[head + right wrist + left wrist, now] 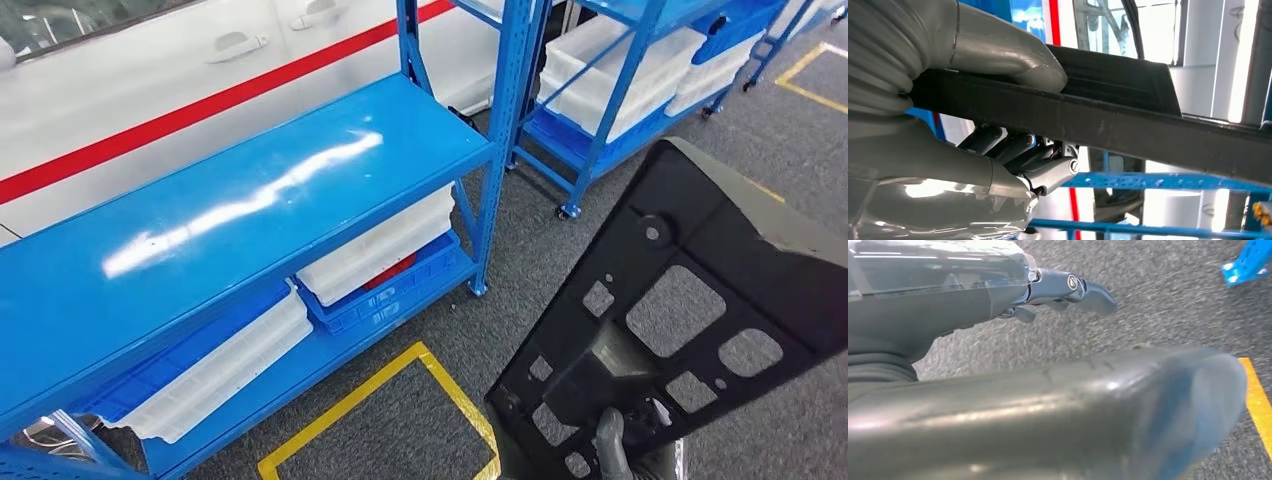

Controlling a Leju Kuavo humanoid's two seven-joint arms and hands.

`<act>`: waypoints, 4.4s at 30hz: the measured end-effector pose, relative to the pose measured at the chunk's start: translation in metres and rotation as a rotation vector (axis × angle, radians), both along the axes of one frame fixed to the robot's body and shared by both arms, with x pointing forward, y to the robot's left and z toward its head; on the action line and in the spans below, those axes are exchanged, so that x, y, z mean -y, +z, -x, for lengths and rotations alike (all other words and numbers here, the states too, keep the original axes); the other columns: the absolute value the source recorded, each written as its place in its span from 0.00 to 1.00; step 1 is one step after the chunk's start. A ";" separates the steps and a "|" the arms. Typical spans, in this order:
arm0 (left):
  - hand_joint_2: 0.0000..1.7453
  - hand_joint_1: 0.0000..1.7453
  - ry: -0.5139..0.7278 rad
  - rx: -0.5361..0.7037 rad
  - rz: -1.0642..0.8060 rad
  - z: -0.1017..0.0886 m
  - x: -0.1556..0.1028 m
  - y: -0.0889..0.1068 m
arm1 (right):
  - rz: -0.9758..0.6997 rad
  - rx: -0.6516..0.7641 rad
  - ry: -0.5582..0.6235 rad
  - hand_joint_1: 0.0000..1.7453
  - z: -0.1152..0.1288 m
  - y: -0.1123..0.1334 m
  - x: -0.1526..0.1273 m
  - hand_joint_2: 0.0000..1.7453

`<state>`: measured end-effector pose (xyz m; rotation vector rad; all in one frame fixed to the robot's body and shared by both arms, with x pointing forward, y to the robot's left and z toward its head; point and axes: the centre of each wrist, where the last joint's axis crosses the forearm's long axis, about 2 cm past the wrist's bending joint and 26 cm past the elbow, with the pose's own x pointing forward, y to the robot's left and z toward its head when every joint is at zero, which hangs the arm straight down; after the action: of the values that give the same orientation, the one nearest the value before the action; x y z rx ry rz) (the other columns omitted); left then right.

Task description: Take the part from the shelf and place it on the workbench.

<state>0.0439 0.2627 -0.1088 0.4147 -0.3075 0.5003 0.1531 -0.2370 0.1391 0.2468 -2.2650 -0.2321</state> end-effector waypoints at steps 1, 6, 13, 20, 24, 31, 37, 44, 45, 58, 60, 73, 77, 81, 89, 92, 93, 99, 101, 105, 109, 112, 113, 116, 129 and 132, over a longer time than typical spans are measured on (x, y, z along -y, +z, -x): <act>0.00 0.00 0.009 -0.007 -0.001 0.001 0.000 0.000 | -0.002 -0.003 0.011 1.00 -0.002 -0.001 -0.004 1.00; 0.00 0.00 0.036 -0.027 0.002 0.004 -0.001 0.000 | 0.001 -0.023 0.034 1.00 -0.005 -0.005 -0.016 1.00; 0.00 0.00 0.047 -0.015 -0.015 0.001 -0.003 0.000 | 0.023 -0.028 0.025 1.00 -0.009 -0.005 -0.026 1.00; 0.00 0.00 0.075 -0.015 -0.032 0.007 -0.001 -0.001 | 0.064 -0.029 0.023 1.00 -0.011 -0.007 -0.030 1.00; 0.00 0.00 0.117 -0.025 -0.039 0.006 0.005 0.000 | 0.062 -0.026 0.035 1.00 -0.014 -0.007 -0.035 1.00; 0.00 0.00 0.148 -0.037 -0.033 0.001 0.010 0.001 | 0.061 -0.008 0.053 1.00 -0.017 -0.003 -0.040 1.00; 0.00 0.00 0.160 -0.049 -0.032 0.005 0.011 0.001 | 0.054 -0.005 0.066 1.00 -0.018 -0.002 -0.043 1.00; 0.00 0.00 0.168 -0.064 -0.050 0.005 0.015 0.002 | 0.050 -0.009 0.087 1.00 -0.019 -0.004 -0.045 1.00; 0.00 0.00 0.169 -0.070 -0.055 0.004 0.016 0.002 | 0.051 -0.009 0.089 1.00 -0.020 -0.005 -0.046 1.00; 0.00 0.00 0.160 -0.119 -0.075 0.003 0.029 0.004 | 0.055 -0.009 0.126 1.00 -0.031 -0.008 -0.053 1.00; 0.00 0.00 0.158 -0.114 -0.072 0.002 0.030 0.004 | 0.054 -0.010 0.122 1.00 -0.032 -0.008 -0.054 1.00; 0.00 0.00 0.137 0.015 -0.017 0.009 0.018 0.001 | 0.035 -0.031 0.072 1.00 -0.028 -0.011 -0.041 1.00; 0.00 0.00 0.132 0.033 -0.009 0.010 0.013 0.000 | 0.040 -0.037 0.039 1.00 -0.028 -0.012 -0.031 1.00; 0.00 0.00 0.128 0.041 0.001 0.014 0.009 -0.001 | 0.044 -0.048 0.015 1.00 -0.027 -0.015 -0.022 1.00; 0.00 0.00 0.109 0.086 -0.006 0.011 0.002 -0.001 | 0.053 -0.047 -0.008 1.00 -0.025 -0.015 -0.012 1.00; 0.00 0.00 0.105 0.130 -0.006 0.009 -0.001 -0.002 | 0.056 -0.042 -0.005 1.00 -0.026 -0.015 -0.011 1.00; 0.00 0.00 0.095 0.144 -0.005 0.010 -0.001 -0.002 | 0.058 -0.041 -0.012 1.00 -0.025 -0.014 -0.011 1.00; 0.00 0.00 0.038 0.180 0.030 0.015 0.008 -0.002 | 0.066 -0.047 -0.061 1.00 -0.012 -0.012 -0.001 1.00; 0.00 0.00 0.024 0.182 0.040 0.015 0.008 -0.002 | 0.070 -0.042 -0.072 1.00 -0.009 -0.010 0.002 1.00; 0.00 0.00 -0.004 0.180 0.055 0.015 0.009 -0.002 | 0.085 -0.039 -0.095 1.00 -0.003 -0.007 0.006 1.00; 0.00 0.00 -0.020 0.174 0.064 0.016 0.010 -0.002 | 0.095 -0.035 -0.112 1.00 -0.001 -0.005 0.008 1.00; 0.00 0.00 -0.036 0.166 0.072 0.017 0.012 -0.002 | 0.098 -0.046 -0.122 1.00 0.003 -0.006 0.010 1.00; 0.00 0.00 -0.044 0.166 0.076 0.017 0.013 -0.002 | 0.100 -0.048 -0.126 1.00 0.004 -0.007 0.010 1.00; 0.00 0.00 -0.065 0.164 0.084 0.016 0.016 -0.002 | 0.104 -0.048 -0.140 1.00 0.006 -0.005 0.012 1.00; 0.00 0.00 -0.100 0.153 0.106 0.015 0.016 -0.002 | 0.120 -0.065 -0.208 1.00 0.010 -0.006 0.012 1.00; 0.00 0.00 -0.093 0.160 0.107 0.015 0.010 -0.002 | 0.121 -0.072 -0.204 1.00 0.012 -0.006 0.011 1.00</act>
<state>0.0294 0.2528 -0.1109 0.2554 -0.4501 0.4569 0.1406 -0.2481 0.1327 -0.0553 -2.2232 -0.2059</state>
